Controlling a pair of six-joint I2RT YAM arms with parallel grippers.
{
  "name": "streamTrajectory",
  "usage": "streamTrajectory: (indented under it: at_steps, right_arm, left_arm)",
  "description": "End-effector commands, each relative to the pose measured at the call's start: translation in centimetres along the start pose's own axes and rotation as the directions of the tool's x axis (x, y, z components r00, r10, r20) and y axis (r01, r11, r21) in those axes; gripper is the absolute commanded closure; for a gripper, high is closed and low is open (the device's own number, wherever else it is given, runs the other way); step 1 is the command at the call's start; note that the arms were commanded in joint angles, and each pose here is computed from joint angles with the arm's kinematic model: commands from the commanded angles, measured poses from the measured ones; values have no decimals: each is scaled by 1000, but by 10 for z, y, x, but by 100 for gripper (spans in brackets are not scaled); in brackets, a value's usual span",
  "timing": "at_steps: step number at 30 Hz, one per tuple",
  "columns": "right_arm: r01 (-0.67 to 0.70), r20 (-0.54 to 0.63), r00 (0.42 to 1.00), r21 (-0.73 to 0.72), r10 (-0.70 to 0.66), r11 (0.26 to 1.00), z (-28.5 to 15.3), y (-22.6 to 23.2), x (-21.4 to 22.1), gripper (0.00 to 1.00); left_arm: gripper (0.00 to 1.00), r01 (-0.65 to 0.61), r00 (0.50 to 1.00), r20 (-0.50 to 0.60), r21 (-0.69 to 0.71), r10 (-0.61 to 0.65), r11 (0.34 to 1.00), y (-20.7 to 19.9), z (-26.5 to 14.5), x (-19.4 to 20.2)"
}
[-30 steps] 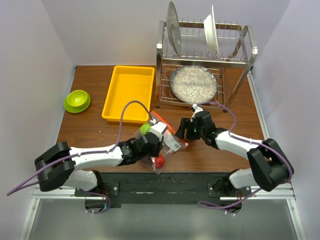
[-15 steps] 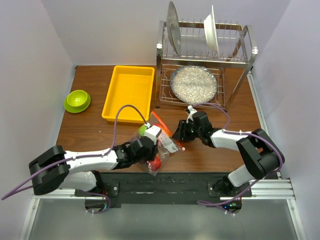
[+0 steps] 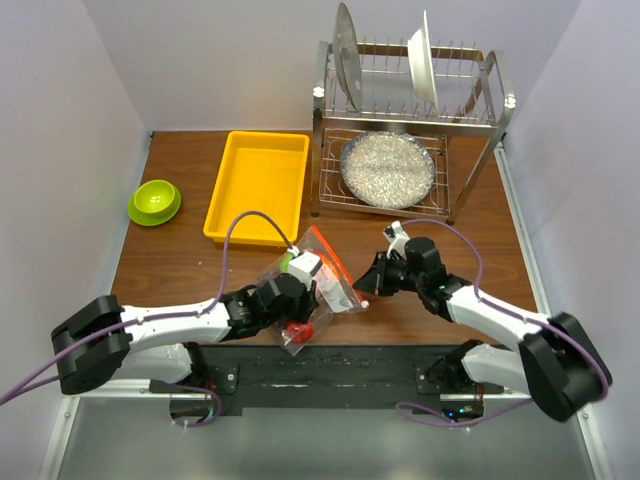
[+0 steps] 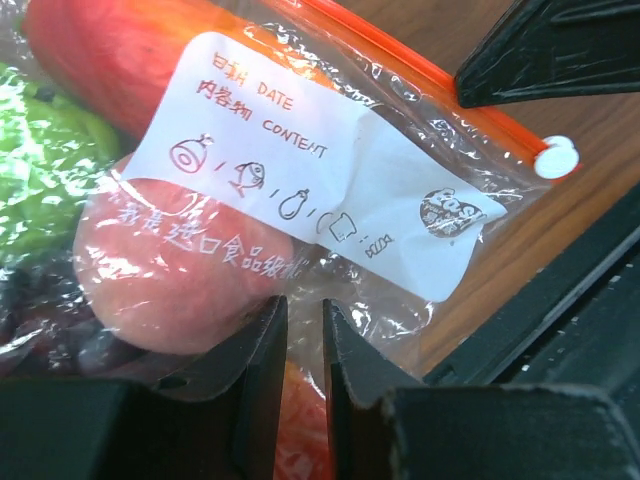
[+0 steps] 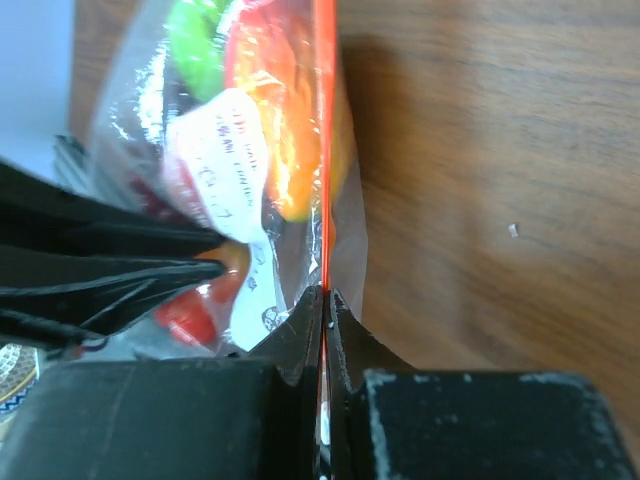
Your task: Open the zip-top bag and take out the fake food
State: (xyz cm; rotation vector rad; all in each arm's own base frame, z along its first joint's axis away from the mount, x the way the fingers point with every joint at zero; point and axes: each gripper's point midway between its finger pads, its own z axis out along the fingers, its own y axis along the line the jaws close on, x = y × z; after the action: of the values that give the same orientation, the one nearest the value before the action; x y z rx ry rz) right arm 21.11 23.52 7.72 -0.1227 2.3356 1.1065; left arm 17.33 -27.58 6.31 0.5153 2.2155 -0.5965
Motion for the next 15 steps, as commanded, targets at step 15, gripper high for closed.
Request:
streamTrajectory:
  at_steps: [15]
  right_arm:
    - [-171, 183, 969, 30, 163, 985, -89, 76, -65, 100]
  left_arm:
    - [65, -281, 912, 376, 284, 163, 917, -109, -62, -119]
